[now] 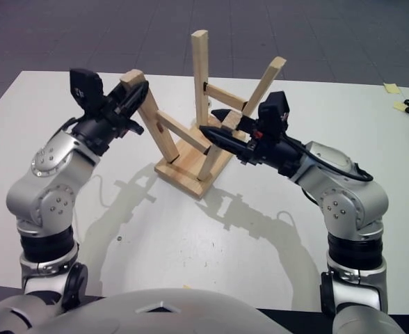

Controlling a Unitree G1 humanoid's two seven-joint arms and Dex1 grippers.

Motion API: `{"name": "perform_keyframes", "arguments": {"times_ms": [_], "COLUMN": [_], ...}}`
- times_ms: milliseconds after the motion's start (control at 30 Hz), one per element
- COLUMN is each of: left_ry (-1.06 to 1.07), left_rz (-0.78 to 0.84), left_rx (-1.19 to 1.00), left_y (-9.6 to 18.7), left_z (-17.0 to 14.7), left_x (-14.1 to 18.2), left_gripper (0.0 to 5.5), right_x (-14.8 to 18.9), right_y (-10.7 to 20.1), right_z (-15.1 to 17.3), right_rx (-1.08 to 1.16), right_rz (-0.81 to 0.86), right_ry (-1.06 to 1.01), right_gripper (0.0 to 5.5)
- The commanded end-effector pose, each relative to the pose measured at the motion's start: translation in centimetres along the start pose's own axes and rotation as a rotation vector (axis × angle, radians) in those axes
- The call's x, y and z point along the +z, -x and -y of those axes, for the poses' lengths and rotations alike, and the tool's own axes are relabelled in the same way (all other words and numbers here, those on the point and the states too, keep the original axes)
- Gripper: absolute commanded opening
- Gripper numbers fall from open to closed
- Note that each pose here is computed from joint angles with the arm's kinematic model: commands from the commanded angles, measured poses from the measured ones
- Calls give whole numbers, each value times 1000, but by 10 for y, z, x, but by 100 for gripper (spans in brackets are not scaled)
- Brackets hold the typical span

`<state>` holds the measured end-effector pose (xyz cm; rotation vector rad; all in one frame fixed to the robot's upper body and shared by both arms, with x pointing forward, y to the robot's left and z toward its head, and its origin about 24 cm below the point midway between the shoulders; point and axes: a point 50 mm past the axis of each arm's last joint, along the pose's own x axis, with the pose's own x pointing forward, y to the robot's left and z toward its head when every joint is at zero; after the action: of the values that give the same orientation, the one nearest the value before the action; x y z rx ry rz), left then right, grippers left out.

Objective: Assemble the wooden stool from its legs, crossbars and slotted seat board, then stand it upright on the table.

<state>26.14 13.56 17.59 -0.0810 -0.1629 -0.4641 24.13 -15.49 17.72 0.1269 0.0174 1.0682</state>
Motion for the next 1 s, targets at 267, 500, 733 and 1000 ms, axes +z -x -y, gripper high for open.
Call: {"name": "perform_keyframes", "arguments": {"times_ms": [267, 500, 733, 1000], "left_ry": [98, 96, 141, 133], "left_rz": [97, 302, 31, 140], "left_rx": [217, 175, 270, 332], "left_y": [10, -1, 16, 30], "left_z": [5, 0, -6, -3], "left_x": [-8, 37, -15, -3], "left_gripper": [105, 106, 106, 106], "right_x": [-20, -19, -20, -21], "right_y": [1, -1, -1, 0], "right_z": [-1, -1, 0, 0], "right_rx": [-50, -46, -51, -51], "right_rz": [-79, -80, -88, -103], "right_ry": [-66, -66, -63, -57], "right_gripper": [222, 222, 222, 222]}}
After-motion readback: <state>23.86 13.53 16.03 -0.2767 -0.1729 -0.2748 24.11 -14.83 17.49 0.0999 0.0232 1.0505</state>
